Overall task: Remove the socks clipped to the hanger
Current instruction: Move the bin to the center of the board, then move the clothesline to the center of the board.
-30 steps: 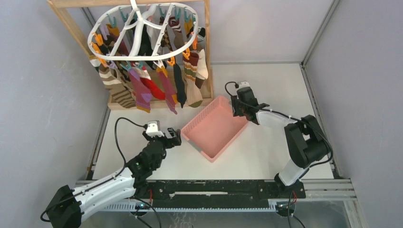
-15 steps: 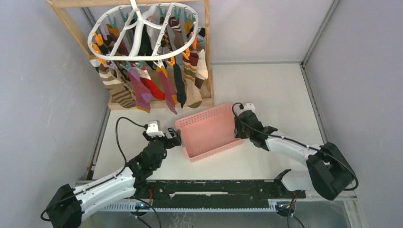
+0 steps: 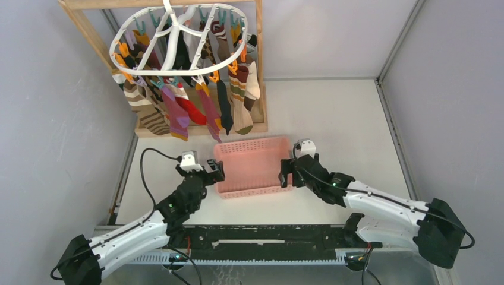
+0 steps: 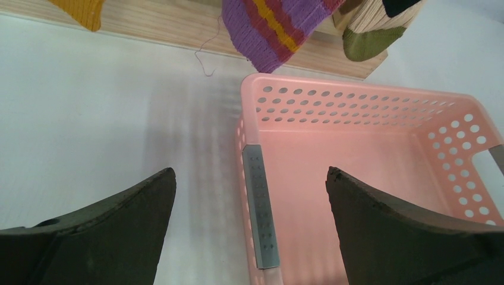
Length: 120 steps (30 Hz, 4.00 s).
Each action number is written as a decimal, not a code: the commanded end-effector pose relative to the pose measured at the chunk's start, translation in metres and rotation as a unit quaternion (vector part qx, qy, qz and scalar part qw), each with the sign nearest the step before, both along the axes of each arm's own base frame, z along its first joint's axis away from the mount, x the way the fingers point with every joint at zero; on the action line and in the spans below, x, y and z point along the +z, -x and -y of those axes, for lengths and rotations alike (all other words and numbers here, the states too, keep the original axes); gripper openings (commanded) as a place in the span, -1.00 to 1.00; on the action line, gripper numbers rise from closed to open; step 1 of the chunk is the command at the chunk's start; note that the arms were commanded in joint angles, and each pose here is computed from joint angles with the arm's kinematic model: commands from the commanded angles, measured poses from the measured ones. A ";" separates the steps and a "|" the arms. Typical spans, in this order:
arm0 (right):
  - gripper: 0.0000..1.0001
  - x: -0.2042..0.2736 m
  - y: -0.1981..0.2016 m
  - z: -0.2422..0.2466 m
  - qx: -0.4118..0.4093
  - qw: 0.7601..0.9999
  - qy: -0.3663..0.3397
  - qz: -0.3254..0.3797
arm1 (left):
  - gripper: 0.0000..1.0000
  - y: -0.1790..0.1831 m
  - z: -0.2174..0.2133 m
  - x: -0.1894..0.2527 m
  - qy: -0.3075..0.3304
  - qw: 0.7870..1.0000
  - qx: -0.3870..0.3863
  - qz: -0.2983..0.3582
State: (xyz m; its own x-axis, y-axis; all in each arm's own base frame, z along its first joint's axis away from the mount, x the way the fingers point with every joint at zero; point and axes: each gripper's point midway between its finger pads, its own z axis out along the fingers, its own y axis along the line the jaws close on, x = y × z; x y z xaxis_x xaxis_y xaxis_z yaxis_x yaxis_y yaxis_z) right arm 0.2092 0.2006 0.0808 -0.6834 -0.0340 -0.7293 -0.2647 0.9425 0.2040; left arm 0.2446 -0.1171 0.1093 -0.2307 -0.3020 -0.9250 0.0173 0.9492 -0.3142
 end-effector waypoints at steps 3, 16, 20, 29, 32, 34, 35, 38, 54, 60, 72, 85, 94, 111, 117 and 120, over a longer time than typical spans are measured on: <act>0.99 0.064 -0.028 0.011 -0.036 0.996 -0.027 0.082 | 1.00 -0.004 -0.007 0.015 0.009 1.000 0.021 0.019; 0.84 0.110 -0.184 -0.022 -0.023 0.994 -0.094 0.059 | 1.00 -0.010 -0.012 0.023 0.000 0.999 0.040 0.031; 0.52 0.089 -0.228 -0.042 -0.040 0.996 -0.077 0.036 | 0.99 -0.011 -0.012 0.023 -0.008 0.999 0.042 0.030; 0.52 0.029 -0.280 -0.077 -0.069 0.997 -0.040 0.009 | 0.99 -0.014 -0.008 0.016 -0.017 0.999 0.037 0.026; 0.48 0.017 -0.287 -0.083 -0.077 0.997 -0.031 0.002 | 1.00 -0.016 -0.007 0.013 -0.022 0.999 0.036 0.022; 0.48 0.009 -0.291 -0.087 -0.083 0.996 -0.022 -0.002 | 0.99 -0.017 -0.005 0.012 -0.024 0.999 0.034 0.021; 0.47 0.008 -0.293 -0.089 -0.084 0.996 -0.021 -0.004 | 0.99 -0.017 -0.005 0.010 -0.025 0.999 0.033 0.020; 0.47 0.004 -0.296 -0.092 -0.091 0.996 -0.013 -0.006 | 1.00 -0.017 -0.004 0.011 -0.023 0.999 0.030 0.021; 0.28 -0.031 -0.295 -0.088 -0.101 0.992 0.050 -0.054 | 1.00 -0.013 -0.005 0.015 -0.008 0.999 0.022 0.030; -0.11 -0.041 -0.291 -0.090 -0.088 0.992 0.056 -0.074 | 1.00 -0.012 -0.006 0.017 -0.007 0.999 0.024 0.031; -1.00 -0.049 -0.278 -0.050 -0.099 0.988 0.058 -0.103 | 0.99 -0.010 -0.008 0.024 -0.001 0.999 0.027 0.035; -1.00 -0.045 -0.253 0.047 -0.152 0.980 0.047 -0.120 | 0.99 -0.014 -0.003 0.029 -0.004 0.999 0.023 0.029; -1.00 -0.039 -0.236 0.087 -0.173 0.976 0.045 -0.125 | 0.99 -0.019 0.008 0.032 -0.004 1.000 0.010 0.021; -1.00 -0.038 -0.220 0.164 -0.254 0.951 0.100 -0.144 | 0.99 -0.020 0.010 0.036 -0.011 1.000 0.007 0.016; -0.63 -0.038 -0.216 0.169 -0.264 0.949 0.096 -0.144 | 1.00 -0.024 -0.001 0.045 -0.030 0.999 0.037 0.022; -0.16 -0.030 -0.210 0.165 -0.265 0.952 0.089 -0.127 | 0.99 -0.029 -0.018 0.055 -0.034 0.996 0.077 0.029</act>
